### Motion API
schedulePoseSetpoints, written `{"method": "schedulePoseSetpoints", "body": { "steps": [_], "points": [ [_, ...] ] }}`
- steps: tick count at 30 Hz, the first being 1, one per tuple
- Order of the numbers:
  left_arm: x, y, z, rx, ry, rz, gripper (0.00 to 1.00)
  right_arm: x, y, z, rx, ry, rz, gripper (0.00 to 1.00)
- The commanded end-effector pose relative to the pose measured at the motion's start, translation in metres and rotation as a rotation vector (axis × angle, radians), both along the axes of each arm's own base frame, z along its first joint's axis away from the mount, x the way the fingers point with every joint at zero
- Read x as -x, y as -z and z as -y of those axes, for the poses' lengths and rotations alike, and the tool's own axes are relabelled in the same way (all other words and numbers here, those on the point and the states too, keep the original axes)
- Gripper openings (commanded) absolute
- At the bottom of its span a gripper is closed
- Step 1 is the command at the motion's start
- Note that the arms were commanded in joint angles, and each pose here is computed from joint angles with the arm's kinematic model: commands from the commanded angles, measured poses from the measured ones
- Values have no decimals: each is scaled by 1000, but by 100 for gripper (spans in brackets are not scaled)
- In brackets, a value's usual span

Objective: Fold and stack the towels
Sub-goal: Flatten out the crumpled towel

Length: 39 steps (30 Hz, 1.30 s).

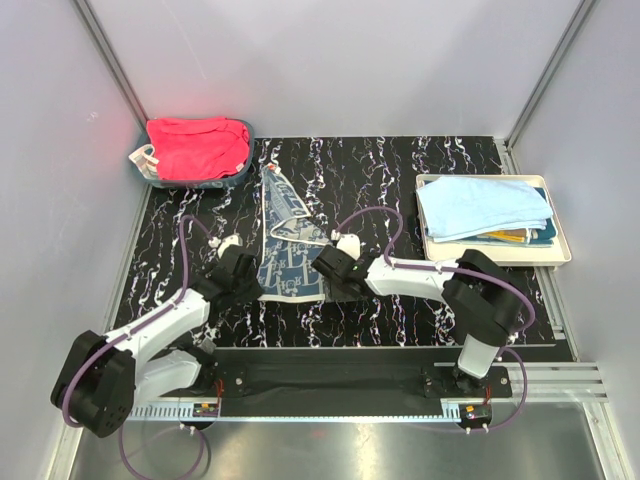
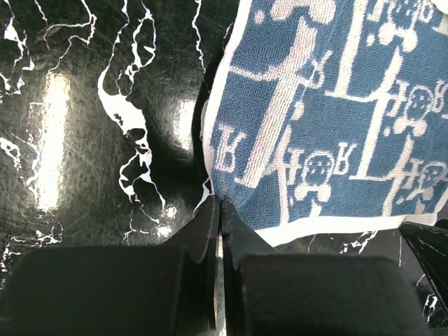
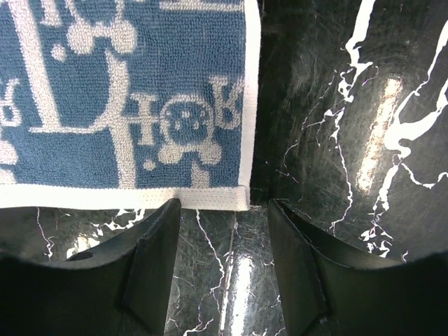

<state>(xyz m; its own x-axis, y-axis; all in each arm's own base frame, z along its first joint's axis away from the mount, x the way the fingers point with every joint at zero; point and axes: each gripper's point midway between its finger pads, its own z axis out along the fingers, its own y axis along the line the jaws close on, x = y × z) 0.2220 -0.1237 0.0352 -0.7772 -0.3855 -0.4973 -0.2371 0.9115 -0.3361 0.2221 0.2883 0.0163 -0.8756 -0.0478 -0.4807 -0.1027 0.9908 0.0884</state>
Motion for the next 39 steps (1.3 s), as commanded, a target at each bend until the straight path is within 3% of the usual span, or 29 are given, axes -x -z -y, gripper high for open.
{"method": "schedulePoseSetpoints", "body": {
  "steps": [1, 11, 23, 30, 33, 35, 39],
  "points": [
    [-4, -3, 6, 20, 21, 28, 0, -9, 2, -1, -27, 42, 21, 60],
    [0, 0, 4, 16, 22, 23, 0, -11, -4, 1, -99, 55, 14, 62],
    [1, 0, 4, 21, 24, 22, 0, -6, 25, 13, 30, 57, -32, 54],
    [3, 2, 6, 35, 30, 19, 0, 11, 45, 13, 142, 6, -76, 36],
    [2, 0, 6, 38, 30, 28, 0, 11, 42, 11, 143, -1, -74, 22],
    [2, -3, 7, 41, 33, 33, 0, 9, 33, 11, 133, 0, -54, 8],
    [-4, -20, 9, 38, 51, 69, 0, -2, -5, 13, 120, -5, 22, 0]
  ]
}}
